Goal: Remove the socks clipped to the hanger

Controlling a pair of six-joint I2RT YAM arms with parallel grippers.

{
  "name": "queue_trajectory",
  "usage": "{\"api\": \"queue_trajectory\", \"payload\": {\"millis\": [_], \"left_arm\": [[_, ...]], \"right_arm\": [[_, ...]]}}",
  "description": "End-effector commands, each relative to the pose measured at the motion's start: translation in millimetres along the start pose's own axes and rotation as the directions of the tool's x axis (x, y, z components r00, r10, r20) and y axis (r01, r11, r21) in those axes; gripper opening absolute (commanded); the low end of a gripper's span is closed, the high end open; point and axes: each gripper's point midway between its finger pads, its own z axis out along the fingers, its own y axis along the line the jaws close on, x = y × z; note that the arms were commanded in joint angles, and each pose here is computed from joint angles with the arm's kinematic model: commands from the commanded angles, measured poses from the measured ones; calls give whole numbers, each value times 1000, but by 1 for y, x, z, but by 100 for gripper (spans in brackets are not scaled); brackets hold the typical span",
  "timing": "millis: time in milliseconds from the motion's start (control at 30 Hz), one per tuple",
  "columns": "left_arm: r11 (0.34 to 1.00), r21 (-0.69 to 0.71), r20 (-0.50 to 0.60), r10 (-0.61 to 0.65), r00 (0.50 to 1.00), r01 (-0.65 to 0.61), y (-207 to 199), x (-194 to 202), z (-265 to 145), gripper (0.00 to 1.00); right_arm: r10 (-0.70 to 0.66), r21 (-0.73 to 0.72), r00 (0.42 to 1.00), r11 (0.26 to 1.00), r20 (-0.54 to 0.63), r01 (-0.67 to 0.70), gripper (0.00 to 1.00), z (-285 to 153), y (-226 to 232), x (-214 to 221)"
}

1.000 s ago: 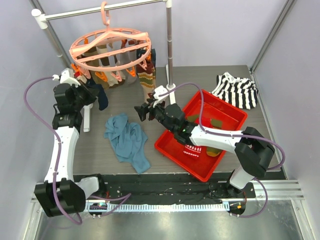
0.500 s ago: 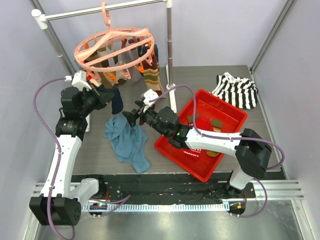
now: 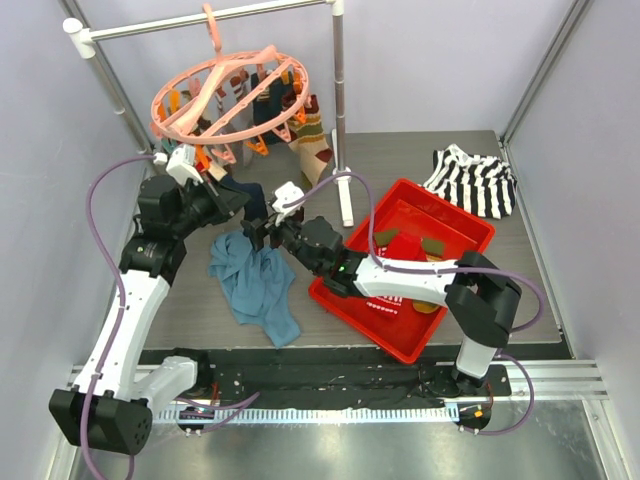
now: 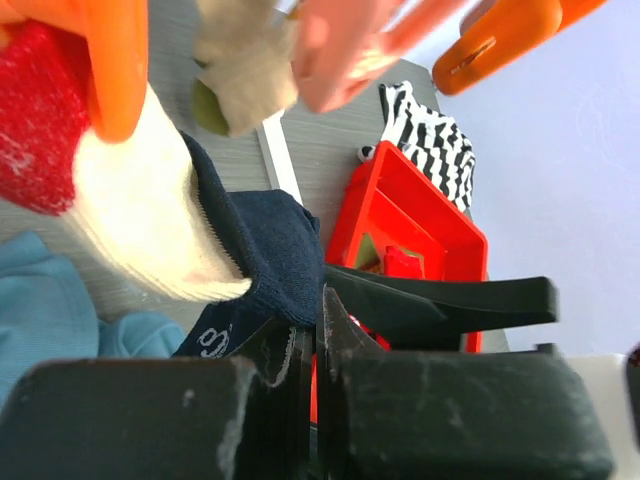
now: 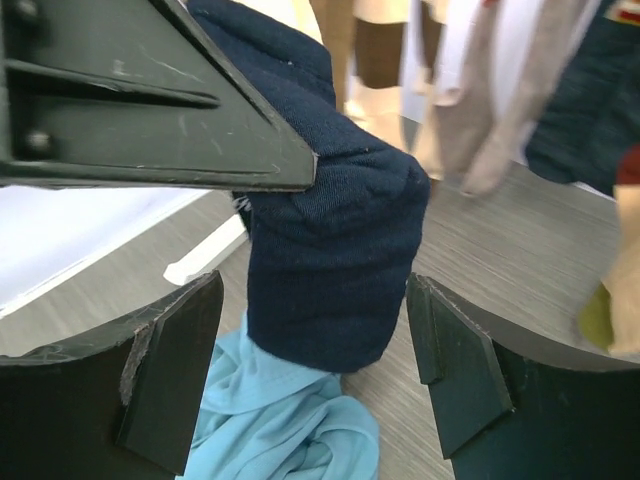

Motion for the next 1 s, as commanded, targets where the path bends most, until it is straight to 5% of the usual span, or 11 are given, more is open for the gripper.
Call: {"api": "queue_trajectory", "payload": {"millis": [0,133,233,267,333,367,500,667,967], "left_arm": [[997,72,29,-1,1000,-2,-28,-13,-9,0],[996,91,26,-2,1000,0,-37,-15,-8,0],[995,104,26,-4,1000,2,-42,-17,-10,0],[994,108,26,-8,1000,5,-43,-17,-10,0],[993,117,35,-5,999,1,-48,-22,-13,6],[994,113,38,-5,999,1,-48,-23,-13,17],[998,60,72,21,997,-26,-50,-39,-23,50],[998,-27,56,62,996,-61,-47,-48,-37,71],[984,-103,78,151,985,-143,-53,-78,-50,76]], "right_arm": [[7,73,993,997,117,-16,82,13,-5,-36],[6,112,992,993,123,-20,84,17,-8,-34],[4,187,992,982,126,-28,71,20,-19,-33],[0,205,992,979,128,-27,51,20,-22,-33],[-6,231,991,973,136,-26,28,19,-26,-35],[-12,234,992,972,128,-19,1,18,-28,-32],[5,236,990,971,138,-38,1,9,-31,-33],[19,198,991,979,134,-46,1,-1,-28,-37],[63,54,989,996,134,-71,1,-24,-5,-47]]}}
